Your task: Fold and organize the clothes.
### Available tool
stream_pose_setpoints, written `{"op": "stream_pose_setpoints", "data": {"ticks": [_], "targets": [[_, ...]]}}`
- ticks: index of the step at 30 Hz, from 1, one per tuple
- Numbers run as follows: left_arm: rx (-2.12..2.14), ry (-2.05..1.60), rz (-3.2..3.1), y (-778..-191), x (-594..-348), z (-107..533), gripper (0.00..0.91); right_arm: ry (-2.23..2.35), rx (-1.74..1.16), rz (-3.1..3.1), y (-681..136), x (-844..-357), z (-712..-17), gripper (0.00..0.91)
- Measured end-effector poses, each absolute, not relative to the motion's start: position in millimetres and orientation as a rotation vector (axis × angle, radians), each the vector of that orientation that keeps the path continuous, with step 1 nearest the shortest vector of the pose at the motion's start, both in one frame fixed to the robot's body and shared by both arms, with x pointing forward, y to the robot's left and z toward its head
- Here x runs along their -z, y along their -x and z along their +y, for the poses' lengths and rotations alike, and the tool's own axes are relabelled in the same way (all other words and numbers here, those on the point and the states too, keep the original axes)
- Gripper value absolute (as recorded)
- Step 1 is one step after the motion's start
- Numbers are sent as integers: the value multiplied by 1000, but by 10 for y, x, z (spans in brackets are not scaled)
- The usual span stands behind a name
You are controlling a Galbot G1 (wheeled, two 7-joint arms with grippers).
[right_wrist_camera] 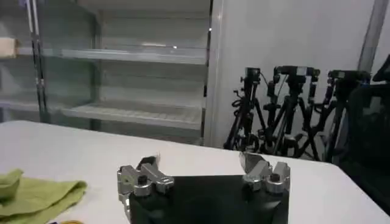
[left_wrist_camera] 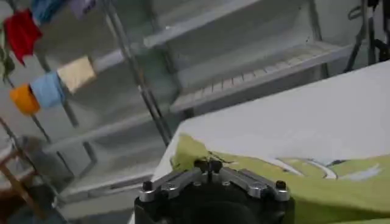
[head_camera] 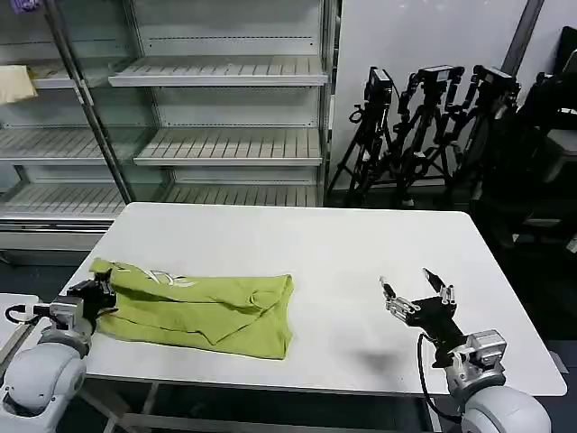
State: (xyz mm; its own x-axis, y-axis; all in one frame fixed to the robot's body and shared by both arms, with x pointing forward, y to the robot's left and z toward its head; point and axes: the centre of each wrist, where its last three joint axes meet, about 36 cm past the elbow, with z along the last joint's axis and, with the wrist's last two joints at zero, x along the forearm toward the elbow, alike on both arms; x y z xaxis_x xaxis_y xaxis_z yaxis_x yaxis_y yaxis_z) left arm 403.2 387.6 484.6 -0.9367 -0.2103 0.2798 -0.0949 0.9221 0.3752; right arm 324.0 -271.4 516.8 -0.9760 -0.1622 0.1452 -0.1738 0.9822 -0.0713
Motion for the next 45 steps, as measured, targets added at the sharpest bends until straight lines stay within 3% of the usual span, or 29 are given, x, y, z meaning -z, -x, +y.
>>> {"op": "stream_pose_setpoints", "data": {"ticks": [29,36,45], "targets": [[705,312,-2930,-3744,-4792,2213,10,-187,-154,-2995,-3093,-5237,-2798,907],[720,401,-2927,-3746,-4754,2012,10,-179,-154,-2998,-3055,-5254,-2789,907],[605,527,-2916,-3701,-4897,1868,10,-174,-162,-3003,-3028,-5274,-2770,907]]}}
